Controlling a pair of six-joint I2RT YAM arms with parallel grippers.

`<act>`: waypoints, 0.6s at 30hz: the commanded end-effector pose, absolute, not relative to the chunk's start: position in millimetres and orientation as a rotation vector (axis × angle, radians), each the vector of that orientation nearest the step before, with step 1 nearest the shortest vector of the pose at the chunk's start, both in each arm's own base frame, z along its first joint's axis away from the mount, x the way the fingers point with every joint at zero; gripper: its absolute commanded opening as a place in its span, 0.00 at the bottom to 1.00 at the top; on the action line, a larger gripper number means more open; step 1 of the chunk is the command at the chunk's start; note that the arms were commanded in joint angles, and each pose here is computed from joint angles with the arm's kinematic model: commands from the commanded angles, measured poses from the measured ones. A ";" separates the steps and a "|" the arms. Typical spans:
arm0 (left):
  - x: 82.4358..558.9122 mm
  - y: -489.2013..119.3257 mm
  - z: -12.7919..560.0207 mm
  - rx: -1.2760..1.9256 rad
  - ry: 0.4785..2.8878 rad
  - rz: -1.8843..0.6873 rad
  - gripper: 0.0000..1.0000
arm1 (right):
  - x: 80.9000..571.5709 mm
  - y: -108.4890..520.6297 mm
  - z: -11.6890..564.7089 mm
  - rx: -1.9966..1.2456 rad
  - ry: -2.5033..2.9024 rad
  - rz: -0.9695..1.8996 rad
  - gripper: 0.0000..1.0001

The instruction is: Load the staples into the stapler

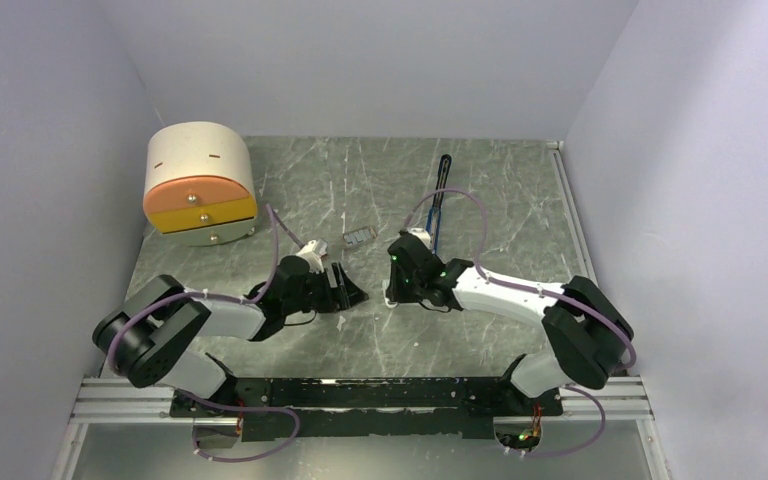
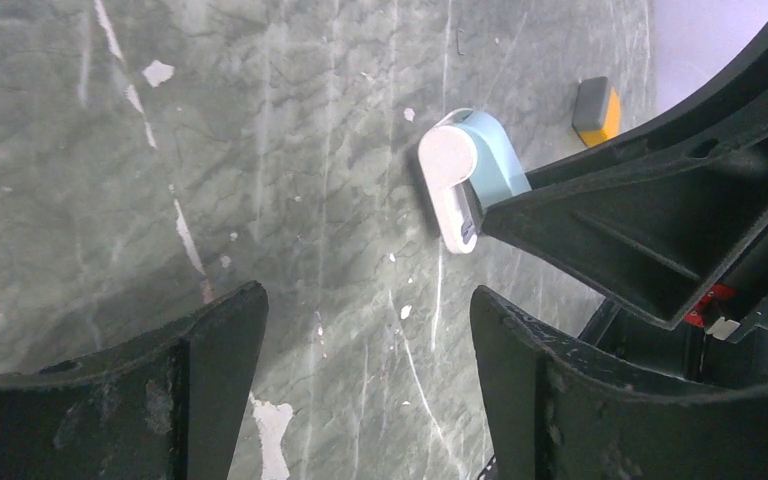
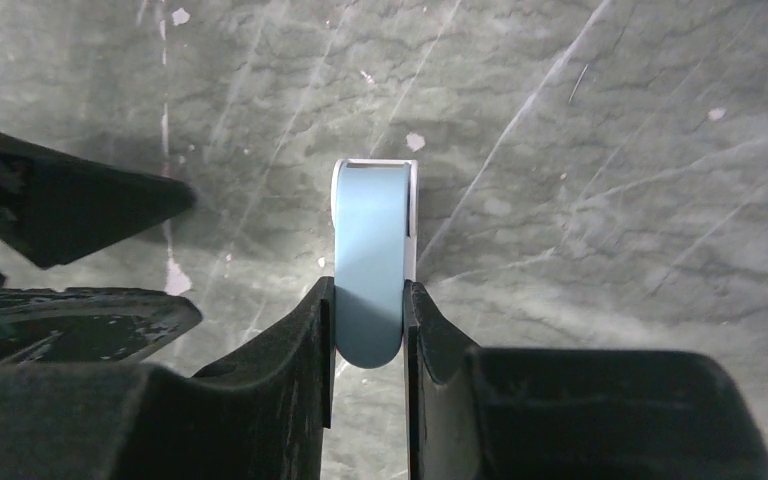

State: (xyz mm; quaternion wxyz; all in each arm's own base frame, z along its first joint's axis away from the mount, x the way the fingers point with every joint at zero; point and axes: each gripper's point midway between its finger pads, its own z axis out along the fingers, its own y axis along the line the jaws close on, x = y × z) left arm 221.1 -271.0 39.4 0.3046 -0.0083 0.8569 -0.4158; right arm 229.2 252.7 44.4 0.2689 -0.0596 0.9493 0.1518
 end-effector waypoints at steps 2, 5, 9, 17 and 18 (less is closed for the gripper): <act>211.5 -287.6 40.2 0.056 2.269 -1.190 0.77 | 222.7 269.3 56.1 0.099 2.528 0.624 0.08; 207.3 -293.9 40.7 0.093 2.253 -1.231 0.70 | 224.6 271.2 59.7 0.168 2.501 0.666 0.08; 203.2 -302.9 44.3 0.126 2.224 -1.299 0.58 | 229.0 273.1 63.3 0.228 2.478 0.687 0.07; 201.5 -311.4 47.7 0.155 2.211 -1.341 0.54 | 233.1 278.6 74.0 0.298 2.435 0.758 0.06; 202.8 -309.8 44.3 0.138 2.226 -1.322 0.54 | 232.9 280.8 74.9 0.296 2.433 0.773 0.07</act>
